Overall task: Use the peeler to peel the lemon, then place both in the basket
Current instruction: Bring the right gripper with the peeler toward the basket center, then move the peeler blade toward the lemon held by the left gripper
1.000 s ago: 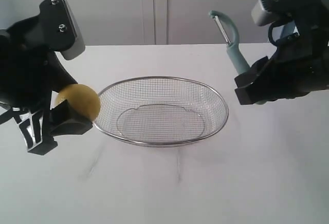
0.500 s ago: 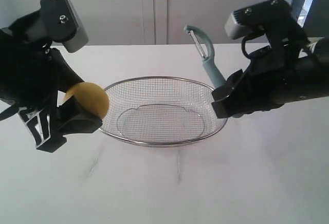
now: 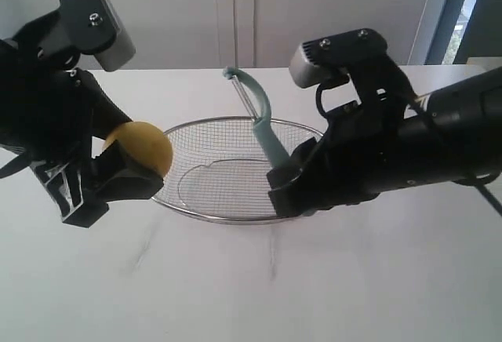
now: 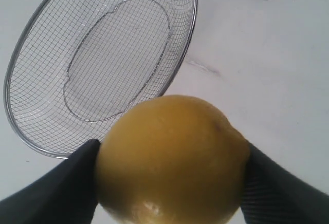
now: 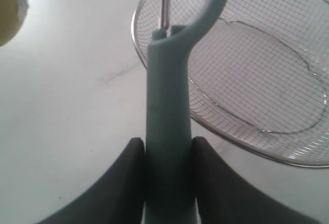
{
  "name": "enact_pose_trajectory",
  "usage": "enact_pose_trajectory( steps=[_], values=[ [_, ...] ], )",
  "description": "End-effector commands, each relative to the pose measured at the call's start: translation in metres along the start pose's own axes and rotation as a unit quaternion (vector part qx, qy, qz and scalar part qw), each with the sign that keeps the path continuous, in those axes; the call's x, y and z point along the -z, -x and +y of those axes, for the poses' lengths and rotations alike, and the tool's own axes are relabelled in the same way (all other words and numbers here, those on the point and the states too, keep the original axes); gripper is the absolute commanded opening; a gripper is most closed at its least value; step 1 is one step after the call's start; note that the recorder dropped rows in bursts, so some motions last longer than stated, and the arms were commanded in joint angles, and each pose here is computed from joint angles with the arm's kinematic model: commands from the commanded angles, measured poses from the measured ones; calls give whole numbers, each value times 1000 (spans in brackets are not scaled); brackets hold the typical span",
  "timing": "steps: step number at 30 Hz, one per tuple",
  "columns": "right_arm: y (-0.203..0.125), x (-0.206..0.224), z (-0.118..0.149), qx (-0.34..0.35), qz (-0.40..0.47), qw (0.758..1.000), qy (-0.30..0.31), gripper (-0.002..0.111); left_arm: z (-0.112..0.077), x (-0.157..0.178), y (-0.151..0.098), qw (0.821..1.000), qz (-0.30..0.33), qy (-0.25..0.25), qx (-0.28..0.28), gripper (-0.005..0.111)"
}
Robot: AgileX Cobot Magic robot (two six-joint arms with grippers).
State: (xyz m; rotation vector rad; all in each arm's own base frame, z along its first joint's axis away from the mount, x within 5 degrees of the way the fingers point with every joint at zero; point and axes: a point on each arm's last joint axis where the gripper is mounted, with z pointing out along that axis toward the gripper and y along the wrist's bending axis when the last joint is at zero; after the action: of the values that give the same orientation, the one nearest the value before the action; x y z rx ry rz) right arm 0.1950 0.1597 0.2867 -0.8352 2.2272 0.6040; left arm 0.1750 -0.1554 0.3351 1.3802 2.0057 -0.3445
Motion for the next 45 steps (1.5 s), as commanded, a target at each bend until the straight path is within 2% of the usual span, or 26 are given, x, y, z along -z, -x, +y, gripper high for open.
enact_pose_trajectory(
  steps=[1,12,29,35,45],
  values=[
    [-6,-7,12,-2,-21,1000,12,0,-1,4,1,1000,-14,0,17,0],
    [-9,-13,31,-5,-41,999,34,0,-2,4,2,1000,-17,-4,22,0],
    [-13,-39,31,-12,-21,999,24,0,-2,4,2,1000,-18,-6,24,0],
    [-10,-40,37,-3,-44,999,21,0,-2,4,2,1000,-18,-6,24,0],
    [-12,-40,38,-12,-32,999,30,0,-2,4,2,1000,-18,-6,24,0]
  ],
)
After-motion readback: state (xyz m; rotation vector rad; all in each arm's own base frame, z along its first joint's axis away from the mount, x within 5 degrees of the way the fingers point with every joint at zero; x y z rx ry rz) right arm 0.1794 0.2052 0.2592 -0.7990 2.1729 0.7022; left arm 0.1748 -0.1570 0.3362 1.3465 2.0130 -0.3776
